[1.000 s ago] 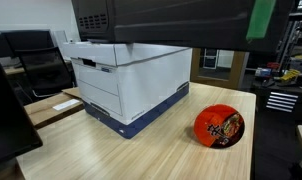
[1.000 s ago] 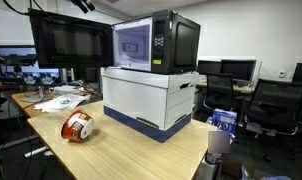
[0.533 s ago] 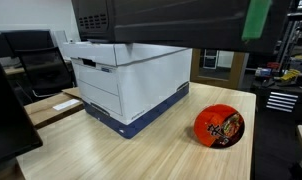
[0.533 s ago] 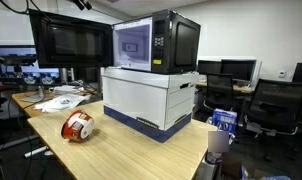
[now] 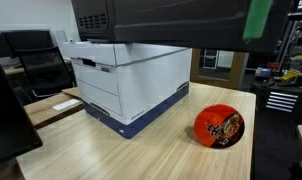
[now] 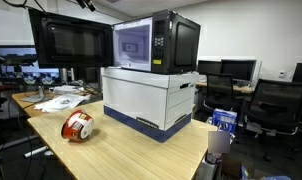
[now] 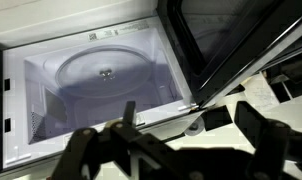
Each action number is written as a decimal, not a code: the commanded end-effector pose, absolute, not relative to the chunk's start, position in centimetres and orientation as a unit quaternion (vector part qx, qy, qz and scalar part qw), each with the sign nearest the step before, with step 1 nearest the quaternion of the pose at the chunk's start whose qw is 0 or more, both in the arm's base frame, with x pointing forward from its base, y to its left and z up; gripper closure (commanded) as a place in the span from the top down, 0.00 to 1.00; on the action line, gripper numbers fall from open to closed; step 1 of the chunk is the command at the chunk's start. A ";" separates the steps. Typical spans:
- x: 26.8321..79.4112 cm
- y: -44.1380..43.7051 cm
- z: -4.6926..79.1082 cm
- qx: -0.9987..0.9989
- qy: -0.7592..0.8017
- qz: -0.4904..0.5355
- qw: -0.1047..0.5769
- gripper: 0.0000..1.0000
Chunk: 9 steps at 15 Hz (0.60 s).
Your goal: Take the container out of the microwave, set it upright on the table, and close the microwave door
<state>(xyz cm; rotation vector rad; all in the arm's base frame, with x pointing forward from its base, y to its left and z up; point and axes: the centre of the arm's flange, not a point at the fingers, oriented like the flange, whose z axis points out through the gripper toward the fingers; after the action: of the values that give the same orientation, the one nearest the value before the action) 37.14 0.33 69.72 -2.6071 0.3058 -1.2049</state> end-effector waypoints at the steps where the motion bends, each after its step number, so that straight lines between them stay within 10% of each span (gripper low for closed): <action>1: 37.0 -0.4 70.4 -0.898 0.070 -0.409 0.145 1.00; 9: 35.7 4.1 73.9 -0.894 0.019 -0.423 0.143 1.00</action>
<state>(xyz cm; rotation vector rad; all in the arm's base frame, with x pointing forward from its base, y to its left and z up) 36.35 2.57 72.88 -2.5879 0.1217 -1.2287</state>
